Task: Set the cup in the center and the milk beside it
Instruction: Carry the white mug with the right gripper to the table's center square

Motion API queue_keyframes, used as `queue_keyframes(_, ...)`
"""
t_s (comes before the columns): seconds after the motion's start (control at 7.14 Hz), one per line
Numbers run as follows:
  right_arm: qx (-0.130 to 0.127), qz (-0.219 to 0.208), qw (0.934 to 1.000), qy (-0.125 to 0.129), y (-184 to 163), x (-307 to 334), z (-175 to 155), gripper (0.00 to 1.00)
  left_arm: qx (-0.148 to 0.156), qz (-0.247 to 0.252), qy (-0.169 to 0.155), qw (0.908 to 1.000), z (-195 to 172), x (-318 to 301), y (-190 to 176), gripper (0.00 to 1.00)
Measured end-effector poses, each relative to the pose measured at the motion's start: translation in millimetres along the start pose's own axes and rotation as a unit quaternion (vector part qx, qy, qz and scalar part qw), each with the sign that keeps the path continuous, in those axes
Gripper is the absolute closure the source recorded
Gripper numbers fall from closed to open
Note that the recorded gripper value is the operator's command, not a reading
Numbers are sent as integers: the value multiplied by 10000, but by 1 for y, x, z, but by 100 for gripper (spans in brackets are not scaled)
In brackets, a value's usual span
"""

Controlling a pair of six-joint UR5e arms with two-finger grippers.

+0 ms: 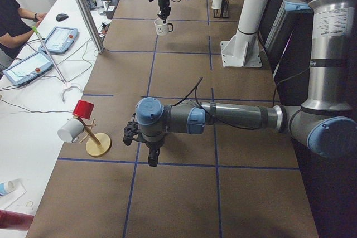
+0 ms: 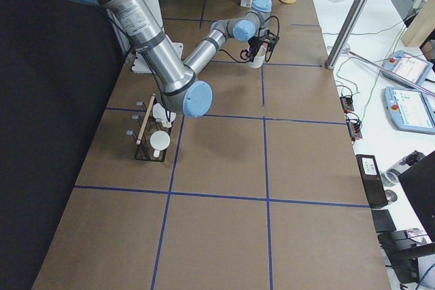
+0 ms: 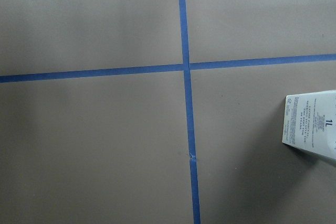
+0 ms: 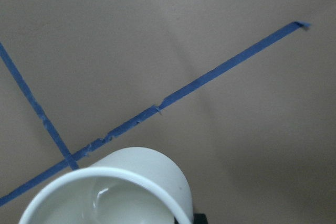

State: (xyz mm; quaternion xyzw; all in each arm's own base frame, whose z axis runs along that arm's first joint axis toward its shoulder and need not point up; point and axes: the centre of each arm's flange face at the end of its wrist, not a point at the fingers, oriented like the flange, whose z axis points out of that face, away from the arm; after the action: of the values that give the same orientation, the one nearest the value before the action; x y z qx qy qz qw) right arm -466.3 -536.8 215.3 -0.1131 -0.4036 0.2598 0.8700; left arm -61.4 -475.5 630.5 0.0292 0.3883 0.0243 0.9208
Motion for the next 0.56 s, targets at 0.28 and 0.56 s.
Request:
queue_keyframes(0.28,127,387,9991,-71,19,-26,38,100,-2,-1,-2,10000,0,0,0,0)
queue_keyframes(0.56,164,459,9988,-38,34,-36,56,100,5,8,-1,10000,-1,1,0,0)
